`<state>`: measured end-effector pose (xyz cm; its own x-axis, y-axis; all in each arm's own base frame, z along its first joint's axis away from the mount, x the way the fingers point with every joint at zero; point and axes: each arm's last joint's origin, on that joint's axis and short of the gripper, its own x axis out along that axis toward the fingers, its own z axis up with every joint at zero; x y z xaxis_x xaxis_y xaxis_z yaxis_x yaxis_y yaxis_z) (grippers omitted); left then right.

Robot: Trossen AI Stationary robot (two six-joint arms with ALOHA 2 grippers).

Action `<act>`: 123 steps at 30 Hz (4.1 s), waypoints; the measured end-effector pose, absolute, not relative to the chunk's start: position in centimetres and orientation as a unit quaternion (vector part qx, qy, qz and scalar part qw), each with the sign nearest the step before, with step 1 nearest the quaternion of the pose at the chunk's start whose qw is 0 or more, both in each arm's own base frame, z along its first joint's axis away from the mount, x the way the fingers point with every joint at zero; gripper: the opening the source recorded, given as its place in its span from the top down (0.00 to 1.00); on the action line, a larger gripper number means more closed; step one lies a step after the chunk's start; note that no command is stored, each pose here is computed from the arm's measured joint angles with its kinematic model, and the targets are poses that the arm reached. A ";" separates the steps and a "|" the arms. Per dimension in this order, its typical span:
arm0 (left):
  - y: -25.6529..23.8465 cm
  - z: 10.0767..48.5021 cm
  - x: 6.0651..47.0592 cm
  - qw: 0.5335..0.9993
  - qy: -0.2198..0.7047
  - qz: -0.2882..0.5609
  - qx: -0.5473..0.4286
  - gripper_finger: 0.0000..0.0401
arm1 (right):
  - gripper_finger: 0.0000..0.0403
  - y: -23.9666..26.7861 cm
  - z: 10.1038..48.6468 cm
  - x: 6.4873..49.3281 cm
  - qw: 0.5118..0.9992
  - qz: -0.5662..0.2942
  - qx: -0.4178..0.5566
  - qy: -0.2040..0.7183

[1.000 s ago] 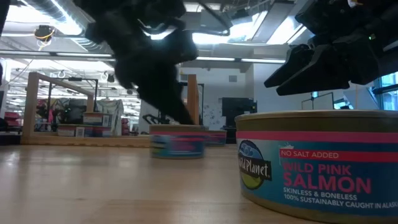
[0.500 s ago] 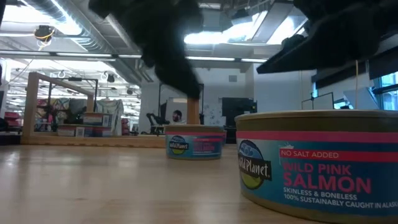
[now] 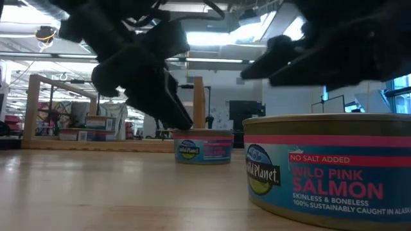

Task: Stack canned seafood by type on shelf
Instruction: Stack the blue tuna can on top of the other blue tuna can on the shelf

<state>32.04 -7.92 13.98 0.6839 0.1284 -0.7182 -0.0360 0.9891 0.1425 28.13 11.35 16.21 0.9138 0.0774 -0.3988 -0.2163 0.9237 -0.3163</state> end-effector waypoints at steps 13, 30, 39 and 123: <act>-7.6 12.9 31.6 0.914 0.386 0.004 0.124 0.34 | 0.02 9.5 14.1 31.0 0.946 0.073 -0.192 0.249; -5.6 10.2 33.9 0.933 0.355 0.012 0.062 0.34 | 0.02 9.0 12.0 30.8 0.884 0.071 -0.350 0.303; -4.0 10.2 34.2 0.937 0.348 0.035 0.020 0.34 | 0.02 8.6 11.6 30.4 0.841 0.045 -0.421 0.338; -8.9 19.9 33.2 0.951 0.247 0.106 0.155 0.54 | 0.22 8.2 19.9 27.6 0.960 0.001 -0.088 0.265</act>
